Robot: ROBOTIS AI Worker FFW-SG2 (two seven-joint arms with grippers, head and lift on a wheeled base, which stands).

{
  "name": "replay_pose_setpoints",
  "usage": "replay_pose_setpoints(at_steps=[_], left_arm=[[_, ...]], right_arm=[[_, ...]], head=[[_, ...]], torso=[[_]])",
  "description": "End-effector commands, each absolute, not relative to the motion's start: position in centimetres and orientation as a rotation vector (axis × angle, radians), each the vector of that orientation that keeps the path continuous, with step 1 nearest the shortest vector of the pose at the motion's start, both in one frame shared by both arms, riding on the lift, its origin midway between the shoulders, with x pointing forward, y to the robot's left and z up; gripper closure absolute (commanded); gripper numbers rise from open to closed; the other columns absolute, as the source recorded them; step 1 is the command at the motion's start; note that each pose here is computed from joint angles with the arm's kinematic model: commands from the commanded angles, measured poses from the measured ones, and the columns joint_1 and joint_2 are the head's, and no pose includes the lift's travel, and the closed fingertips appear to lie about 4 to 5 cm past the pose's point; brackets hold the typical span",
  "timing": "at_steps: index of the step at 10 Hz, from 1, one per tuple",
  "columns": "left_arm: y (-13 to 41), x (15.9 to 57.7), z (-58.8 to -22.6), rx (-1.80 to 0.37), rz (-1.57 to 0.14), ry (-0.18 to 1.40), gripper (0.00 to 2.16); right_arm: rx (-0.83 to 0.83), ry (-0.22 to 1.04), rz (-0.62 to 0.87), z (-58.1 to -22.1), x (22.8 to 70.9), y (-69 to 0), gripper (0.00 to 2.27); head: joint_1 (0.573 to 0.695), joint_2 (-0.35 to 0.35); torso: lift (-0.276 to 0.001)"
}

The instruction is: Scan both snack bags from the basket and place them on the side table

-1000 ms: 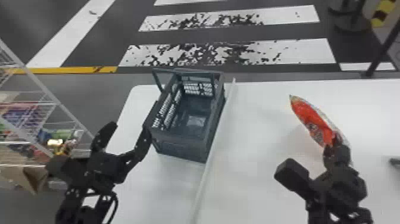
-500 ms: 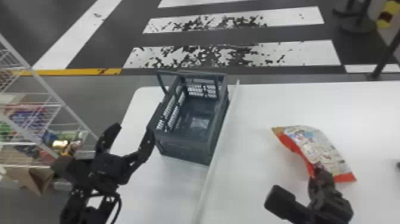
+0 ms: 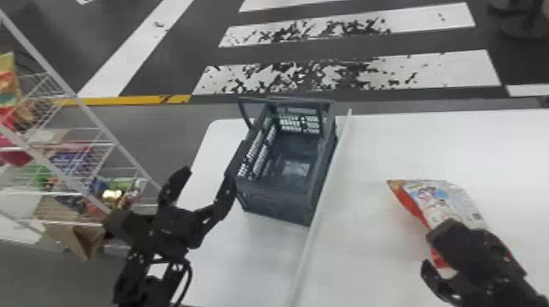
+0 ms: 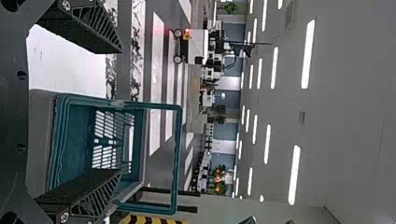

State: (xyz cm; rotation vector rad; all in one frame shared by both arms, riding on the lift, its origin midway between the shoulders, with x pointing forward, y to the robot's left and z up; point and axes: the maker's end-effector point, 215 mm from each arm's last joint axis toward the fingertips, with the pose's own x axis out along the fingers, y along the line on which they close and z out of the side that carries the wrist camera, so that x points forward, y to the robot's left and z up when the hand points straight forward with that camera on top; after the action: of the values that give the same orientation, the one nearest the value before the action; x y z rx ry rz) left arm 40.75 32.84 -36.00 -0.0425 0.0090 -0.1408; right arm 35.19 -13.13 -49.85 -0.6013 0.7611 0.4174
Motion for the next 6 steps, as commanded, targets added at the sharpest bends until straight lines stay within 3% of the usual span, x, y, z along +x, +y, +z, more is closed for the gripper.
replay_pose_setpoints(at_steps=[1,5,6], left_arm=[[32.9,40.8,-36.2,-0.043,-0.14,0.013,0.09],[33.0,40.8,-36.4,-0.043,-0.14,0.015,0.09],[33.0,40.9,-36.4,-0.044,-0.14,0.013,0.09]], right_arm=[[-0.409,0.764,0.44,-48.6,35.6,-13.1,0.07],[-0.214,0.771,0.491,-48.3,35.8,-12.4,0.07],[-0.167,0.761,0.488,-48.0,36.2,-12.3,0.27]], head=[[0.695,0.289],[0.695,0.289],[0.695,0.298]], torso=[[-0.075],[-0.075],[-0.075]])
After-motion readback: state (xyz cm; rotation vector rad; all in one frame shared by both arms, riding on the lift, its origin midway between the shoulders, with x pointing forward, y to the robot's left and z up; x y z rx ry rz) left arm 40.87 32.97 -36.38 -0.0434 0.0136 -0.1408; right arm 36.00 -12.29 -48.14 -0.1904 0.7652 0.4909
